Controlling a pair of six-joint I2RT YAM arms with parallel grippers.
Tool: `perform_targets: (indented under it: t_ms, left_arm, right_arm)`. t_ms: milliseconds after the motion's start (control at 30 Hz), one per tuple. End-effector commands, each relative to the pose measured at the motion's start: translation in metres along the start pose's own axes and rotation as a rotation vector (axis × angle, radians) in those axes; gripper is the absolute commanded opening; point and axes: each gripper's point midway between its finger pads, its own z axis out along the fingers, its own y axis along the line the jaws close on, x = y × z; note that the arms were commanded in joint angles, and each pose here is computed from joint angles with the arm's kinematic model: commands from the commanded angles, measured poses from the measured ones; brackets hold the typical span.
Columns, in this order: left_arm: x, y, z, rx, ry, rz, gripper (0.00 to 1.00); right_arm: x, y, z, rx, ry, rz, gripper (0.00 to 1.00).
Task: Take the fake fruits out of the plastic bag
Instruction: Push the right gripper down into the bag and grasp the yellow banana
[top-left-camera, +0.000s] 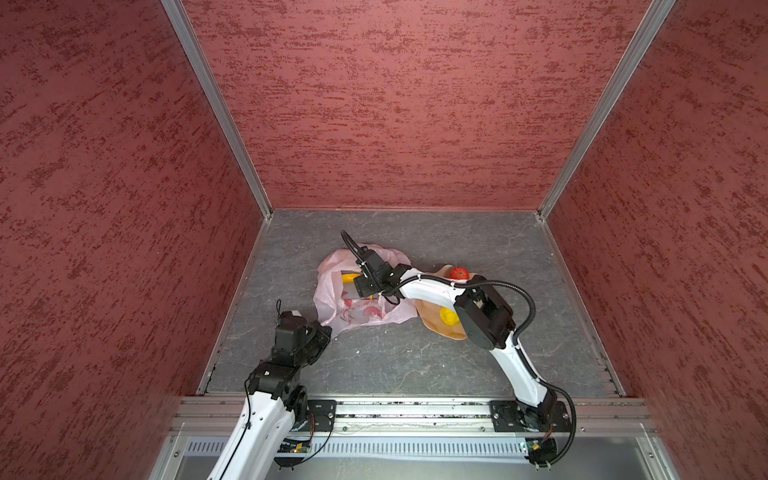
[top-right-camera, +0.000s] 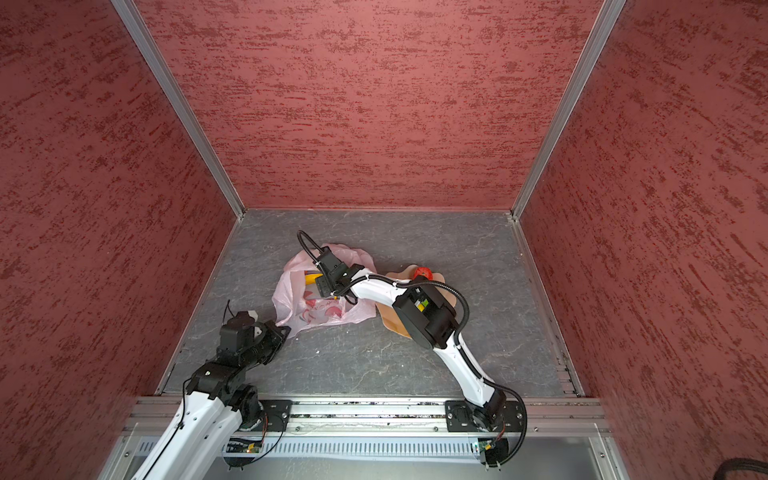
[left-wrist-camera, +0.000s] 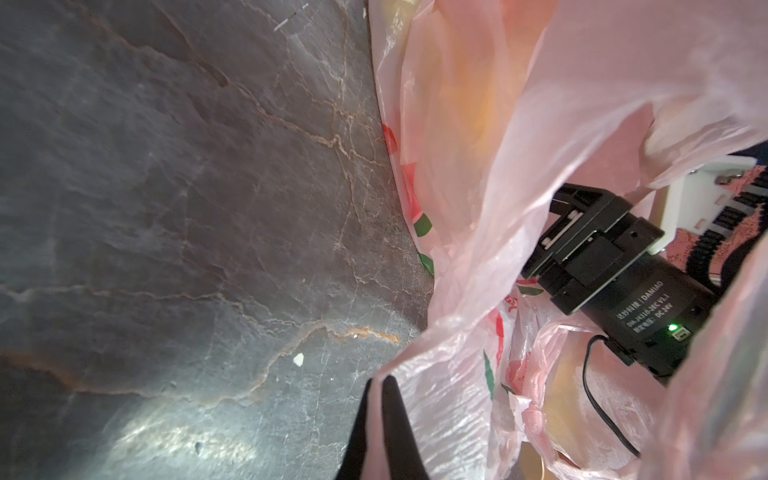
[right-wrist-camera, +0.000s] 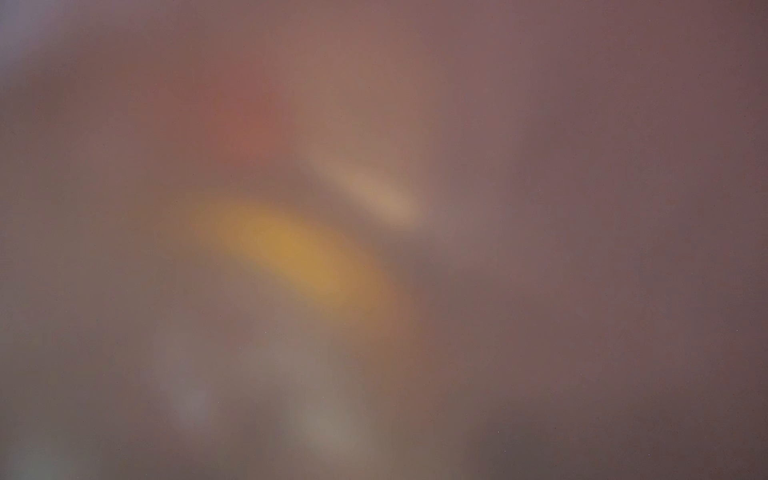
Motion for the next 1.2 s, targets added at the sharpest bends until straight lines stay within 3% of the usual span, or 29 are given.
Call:
perform_targets:
  t_ms: [0, 467, 767, 1167]
  left_arm:
    - [-0.001, -0.001, 0.000, 0.010, -0.009, 0.017, 0.00]
    - [0.000, -0.001, 0.001, 0.012, -0.003, 0.016, 0.00]
    - [0.000, -0.003, 0.004, 0.016, 0.004, 0.017, 0.00]
    - [-0.009, -0.020, 0.007, 0.058, -0.015, 0.025, 0.00]
  right_arm:
    - [-0.004, 0.002, 0.006, -0.018, -0.004, -0.005, 0.68]
    - [0.001, 0.000, 0.018, -0.037, 0.008, 0.016, 0.60]
    - [-0.002, 0.003, 0.015, -0.051, 0.005, 0.015, 0.49]
    - [-0.014, 0.015, -0.009, -0.102, -0.004, 0.009, 0.23]
